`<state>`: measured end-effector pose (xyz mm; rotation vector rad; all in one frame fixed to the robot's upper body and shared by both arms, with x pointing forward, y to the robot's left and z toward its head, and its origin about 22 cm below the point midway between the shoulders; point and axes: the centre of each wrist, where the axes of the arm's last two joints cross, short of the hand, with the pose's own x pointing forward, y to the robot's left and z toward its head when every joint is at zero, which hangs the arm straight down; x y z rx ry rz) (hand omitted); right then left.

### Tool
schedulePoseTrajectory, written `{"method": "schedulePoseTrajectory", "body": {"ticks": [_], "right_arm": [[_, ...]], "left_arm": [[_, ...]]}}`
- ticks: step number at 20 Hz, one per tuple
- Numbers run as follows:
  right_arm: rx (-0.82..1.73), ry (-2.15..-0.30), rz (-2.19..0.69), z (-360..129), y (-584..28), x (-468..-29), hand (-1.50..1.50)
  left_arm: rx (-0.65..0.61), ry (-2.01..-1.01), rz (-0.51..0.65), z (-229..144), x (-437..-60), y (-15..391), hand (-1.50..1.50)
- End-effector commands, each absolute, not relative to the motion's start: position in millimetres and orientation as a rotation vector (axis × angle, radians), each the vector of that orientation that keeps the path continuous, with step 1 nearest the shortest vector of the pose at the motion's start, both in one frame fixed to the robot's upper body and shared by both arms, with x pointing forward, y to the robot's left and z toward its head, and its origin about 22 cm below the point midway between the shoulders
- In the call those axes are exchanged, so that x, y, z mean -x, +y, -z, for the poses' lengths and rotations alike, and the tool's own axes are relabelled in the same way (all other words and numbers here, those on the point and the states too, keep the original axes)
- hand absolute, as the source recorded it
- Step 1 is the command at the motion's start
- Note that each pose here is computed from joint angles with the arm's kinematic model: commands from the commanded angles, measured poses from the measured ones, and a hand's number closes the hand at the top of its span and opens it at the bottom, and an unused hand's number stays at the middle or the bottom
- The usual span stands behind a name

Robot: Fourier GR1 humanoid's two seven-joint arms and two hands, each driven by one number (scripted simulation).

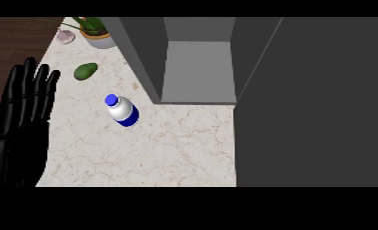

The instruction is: Pick up the bottled water, place it into the cabinet and close the cabinet

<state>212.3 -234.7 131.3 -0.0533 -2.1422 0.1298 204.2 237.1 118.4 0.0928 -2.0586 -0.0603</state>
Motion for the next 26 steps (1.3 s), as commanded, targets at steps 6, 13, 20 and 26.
{"method": "schedulePoseTrajectory", "body": {"ticks": [6, 13, 20, 26], "right_arm": [[0.084, -2.146, -0.201, -138, -227, -175, -1.50], [-0.310, -1.796, 0.072, -113, -227, -160, -1.50], [-0.322, -1.785, 0.083, -96, -219, -136, -1.50], [-0.319, -1.783, 0.083, -89, -237, -115, -1.50]], "left_arm": [[-0.016, -2.141, 0.208, -129, -238, 177, -1.50], [0.156, -1.674, -0.229, -85, -200, 183, -1.50], [0.108, -1.672, -0.224, -83, -187, 195, -1.50], [0.109, -1.690, -0.230, -74, -167, 194, -1.50]]}}
